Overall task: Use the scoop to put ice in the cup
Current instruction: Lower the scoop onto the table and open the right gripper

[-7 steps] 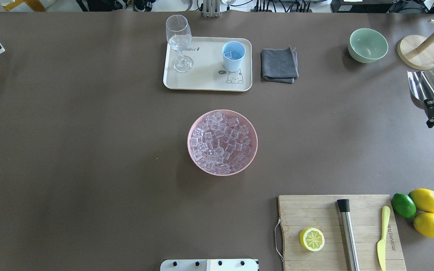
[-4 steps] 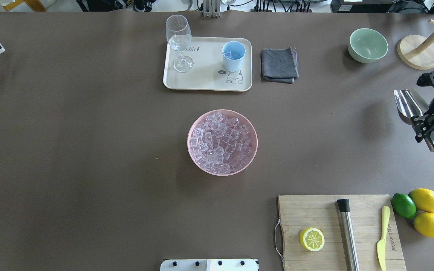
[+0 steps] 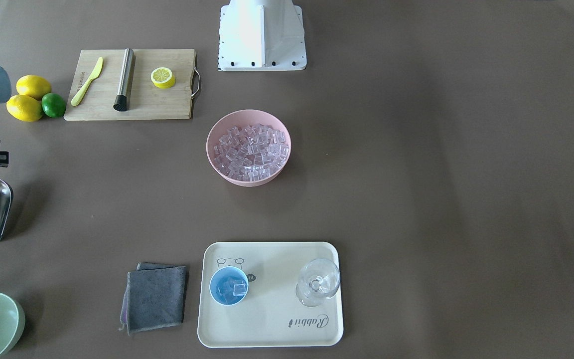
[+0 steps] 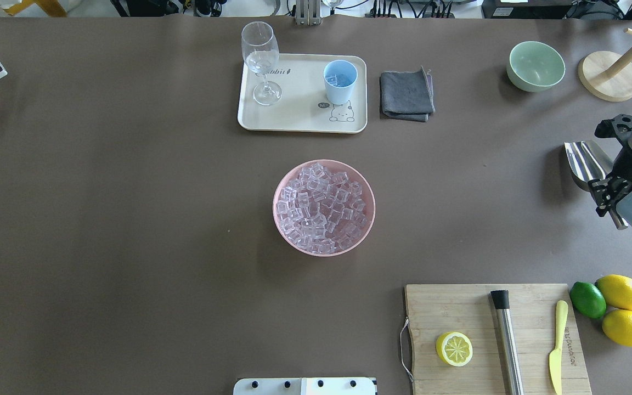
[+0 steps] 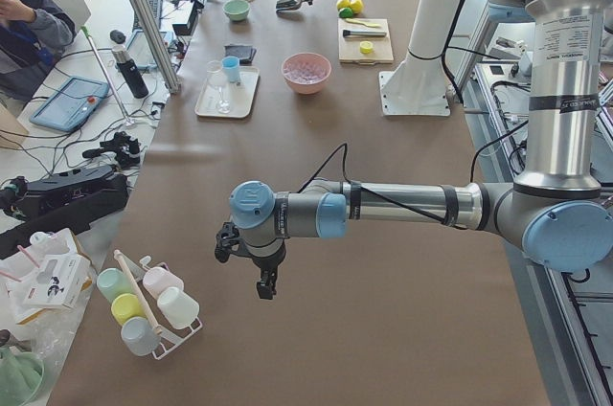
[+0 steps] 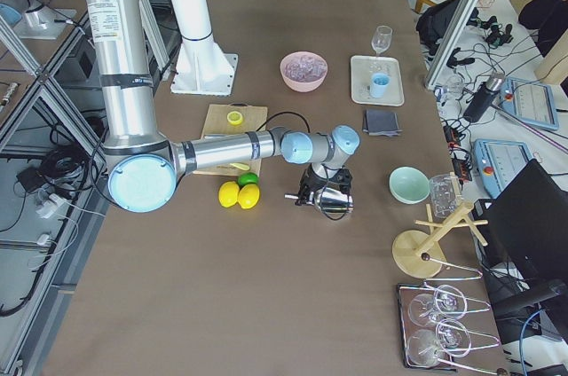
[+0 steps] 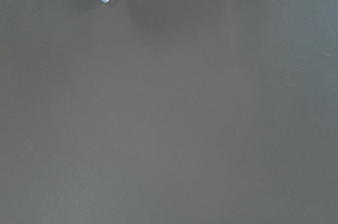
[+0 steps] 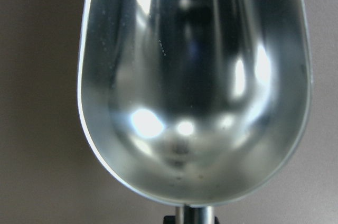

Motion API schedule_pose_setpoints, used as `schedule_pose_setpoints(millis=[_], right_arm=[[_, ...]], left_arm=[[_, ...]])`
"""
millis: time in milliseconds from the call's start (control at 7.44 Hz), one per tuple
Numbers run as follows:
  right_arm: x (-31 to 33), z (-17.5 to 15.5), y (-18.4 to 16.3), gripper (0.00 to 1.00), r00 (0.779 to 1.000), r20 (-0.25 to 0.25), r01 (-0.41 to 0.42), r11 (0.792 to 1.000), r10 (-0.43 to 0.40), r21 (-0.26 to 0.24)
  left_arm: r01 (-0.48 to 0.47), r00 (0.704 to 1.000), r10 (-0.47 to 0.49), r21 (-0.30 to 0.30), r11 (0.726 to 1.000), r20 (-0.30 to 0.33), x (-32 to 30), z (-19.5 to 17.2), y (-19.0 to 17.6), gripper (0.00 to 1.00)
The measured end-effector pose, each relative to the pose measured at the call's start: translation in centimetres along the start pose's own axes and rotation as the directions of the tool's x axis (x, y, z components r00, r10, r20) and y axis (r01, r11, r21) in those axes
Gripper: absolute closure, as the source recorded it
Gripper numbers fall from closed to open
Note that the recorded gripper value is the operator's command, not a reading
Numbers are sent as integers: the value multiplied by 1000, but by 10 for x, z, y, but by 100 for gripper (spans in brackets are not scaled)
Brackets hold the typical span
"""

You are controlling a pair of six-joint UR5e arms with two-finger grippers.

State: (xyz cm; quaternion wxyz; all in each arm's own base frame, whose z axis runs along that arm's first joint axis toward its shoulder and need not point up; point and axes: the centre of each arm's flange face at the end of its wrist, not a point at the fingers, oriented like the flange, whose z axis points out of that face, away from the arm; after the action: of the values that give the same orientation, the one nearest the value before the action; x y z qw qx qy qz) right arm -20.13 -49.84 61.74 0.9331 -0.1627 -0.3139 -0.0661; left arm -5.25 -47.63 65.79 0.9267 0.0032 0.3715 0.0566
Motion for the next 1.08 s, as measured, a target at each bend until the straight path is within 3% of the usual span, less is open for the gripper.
schedule_pose_setpoints(millis=[269, 806, 1075], right_arm=[[-7, 6, -1, 1, 999, -5, -48, 999, 48, -8], [-13, -6, 2, 1, 999, 2, -43, 999, 43, 16], [13, -44, -5, 0, 997, 34, -74, 992, 71, 100]], left_arm=[[4, 1000, -4, -4, 1000, 1, -1, 2, 1, 2], [46, 999, -46, -15, 999, -1, -5, 6, 4, 2], [95, 995, -95, -12, 995, 0, -5, 6, 3, 2]])
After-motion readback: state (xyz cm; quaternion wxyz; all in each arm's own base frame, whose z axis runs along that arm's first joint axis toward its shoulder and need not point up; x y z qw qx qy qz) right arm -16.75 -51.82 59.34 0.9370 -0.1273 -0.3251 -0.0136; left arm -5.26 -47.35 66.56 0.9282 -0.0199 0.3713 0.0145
